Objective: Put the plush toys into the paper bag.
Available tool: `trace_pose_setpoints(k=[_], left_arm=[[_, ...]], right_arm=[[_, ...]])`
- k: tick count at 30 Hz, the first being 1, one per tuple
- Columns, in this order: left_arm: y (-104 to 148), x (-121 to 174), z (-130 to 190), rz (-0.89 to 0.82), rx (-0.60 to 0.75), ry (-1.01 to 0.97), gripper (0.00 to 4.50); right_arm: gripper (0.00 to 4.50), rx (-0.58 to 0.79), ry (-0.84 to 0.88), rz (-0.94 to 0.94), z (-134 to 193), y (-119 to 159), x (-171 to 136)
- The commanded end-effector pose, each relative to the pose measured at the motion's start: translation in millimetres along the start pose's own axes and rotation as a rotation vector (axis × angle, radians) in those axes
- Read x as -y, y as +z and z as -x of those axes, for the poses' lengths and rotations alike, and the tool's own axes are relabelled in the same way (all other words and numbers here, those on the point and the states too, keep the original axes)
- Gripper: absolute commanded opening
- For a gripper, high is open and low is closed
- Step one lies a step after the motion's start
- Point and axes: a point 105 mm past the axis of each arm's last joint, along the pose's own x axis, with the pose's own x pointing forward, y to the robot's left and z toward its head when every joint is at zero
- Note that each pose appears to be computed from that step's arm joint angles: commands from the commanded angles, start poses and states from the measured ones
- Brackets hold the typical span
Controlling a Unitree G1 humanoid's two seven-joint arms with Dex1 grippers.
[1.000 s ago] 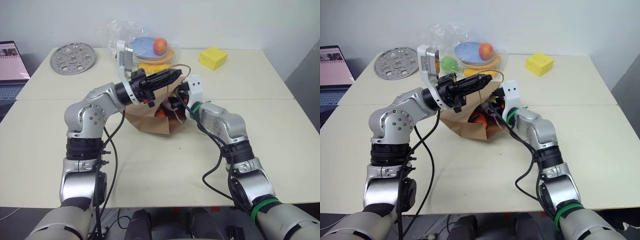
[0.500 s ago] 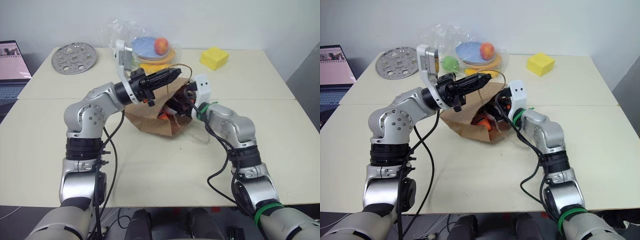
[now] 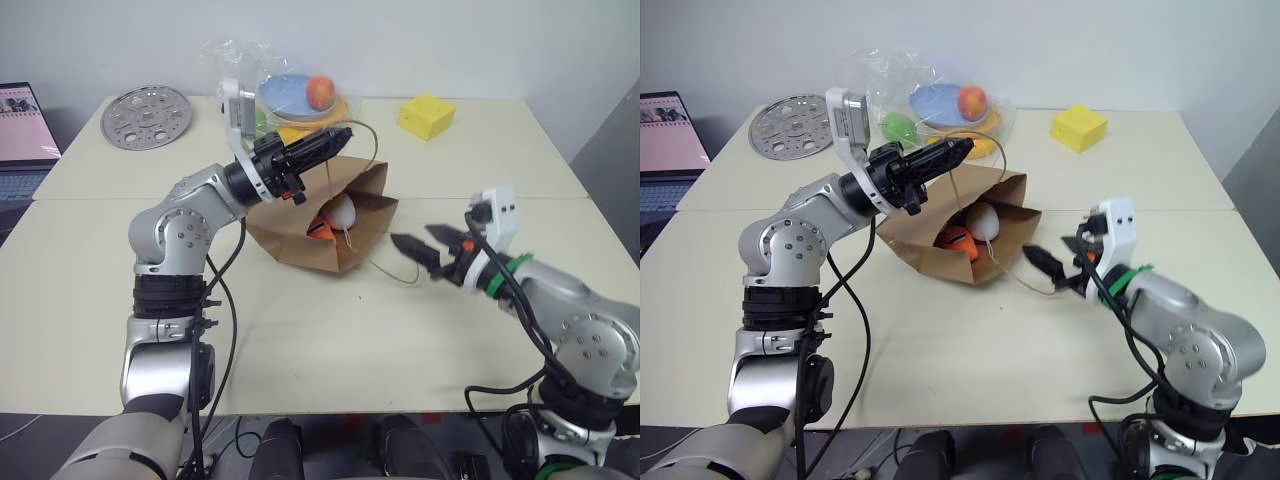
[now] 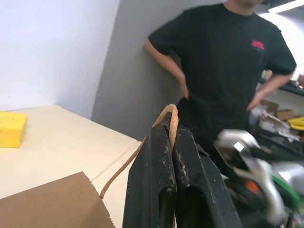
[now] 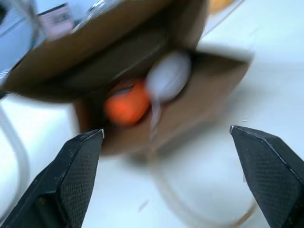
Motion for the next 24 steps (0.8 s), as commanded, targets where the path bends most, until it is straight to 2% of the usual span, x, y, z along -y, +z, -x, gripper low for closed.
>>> trace_pose_setpoints(k=[1,7,11,14,17,23,24], left_arm=[[22,4,-3,-0.051,0.065,-0.016,0.0],[18,2,-3,-0.051,0.062,-0.01,0.0],[17,3,-3,-0.05,0.062,-0.011,0.0],[15,4,-3,-0.051,0.056,-0.01,0.0],[14,4,-3,-0.062,0.046,-0.011,0.0],[14,4,-2,-0.06,0.045,-0.006,0.0],[14,4,-2,-0.061,0.045,-0.006,0.0]], right_arm=[[4.47,-0.068,-0.077,-0.02,18,-23,12],[4.47,-0.018,-0.042,-0.183,14,-34,5],[4.47,-0.003,-0.051,-0.224,12,-35,4],[4.47,0.174,-0.156,-0.494,-9,-23,24],[4.47,0.275,-0.222,-0.626,-13,-13,43],[4.47,0.294,-0.188,-0.662,-17,-4,46],[4.11,0.292,-0.166,-0.663,-18,-3,42]])
